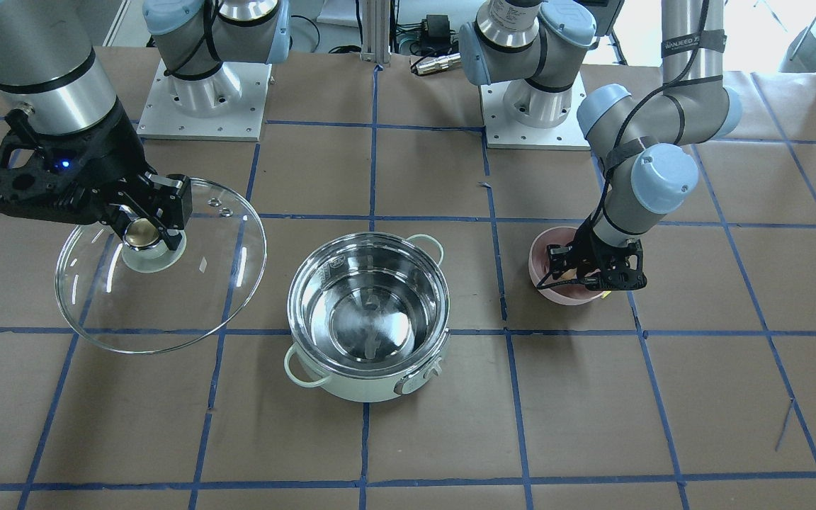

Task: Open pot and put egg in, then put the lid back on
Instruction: 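Close the left gripper on the brown egg in the pink bowl, then lift the egg with the left gripper and carry it over the open pot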

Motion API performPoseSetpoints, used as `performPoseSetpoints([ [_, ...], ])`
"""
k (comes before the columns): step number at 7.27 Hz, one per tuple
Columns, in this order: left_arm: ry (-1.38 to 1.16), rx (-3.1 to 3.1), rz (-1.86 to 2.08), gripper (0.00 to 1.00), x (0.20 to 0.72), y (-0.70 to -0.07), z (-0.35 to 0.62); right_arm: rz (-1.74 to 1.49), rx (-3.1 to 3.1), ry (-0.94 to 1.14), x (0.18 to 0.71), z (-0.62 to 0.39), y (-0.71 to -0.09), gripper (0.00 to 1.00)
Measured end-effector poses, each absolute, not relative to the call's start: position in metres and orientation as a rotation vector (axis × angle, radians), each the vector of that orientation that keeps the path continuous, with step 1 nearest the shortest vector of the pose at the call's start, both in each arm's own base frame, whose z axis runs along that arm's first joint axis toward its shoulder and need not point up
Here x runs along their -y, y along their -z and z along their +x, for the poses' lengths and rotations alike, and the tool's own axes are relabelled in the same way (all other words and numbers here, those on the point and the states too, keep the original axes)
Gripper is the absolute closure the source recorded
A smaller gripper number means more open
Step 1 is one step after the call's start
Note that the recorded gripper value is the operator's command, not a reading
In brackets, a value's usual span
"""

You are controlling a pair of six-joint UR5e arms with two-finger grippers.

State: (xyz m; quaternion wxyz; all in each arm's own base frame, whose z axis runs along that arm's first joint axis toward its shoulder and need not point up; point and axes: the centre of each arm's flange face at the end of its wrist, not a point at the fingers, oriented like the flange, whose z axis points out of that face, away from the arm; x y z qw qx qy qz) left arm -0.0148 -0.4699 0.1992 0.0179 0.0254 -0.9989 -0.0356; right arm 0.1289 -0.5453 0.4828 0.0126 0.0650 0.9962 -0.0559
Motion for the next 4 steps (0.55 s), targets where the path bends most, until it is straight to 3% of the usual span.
performPoseSetpoints([
  [4, 0.026, 3.123, 0.040, 0.99, 0.477, -0.263, -0.030, 0.213, -3.097, 0.172, 0.547, 0.125, -0.481, 0.66],
])
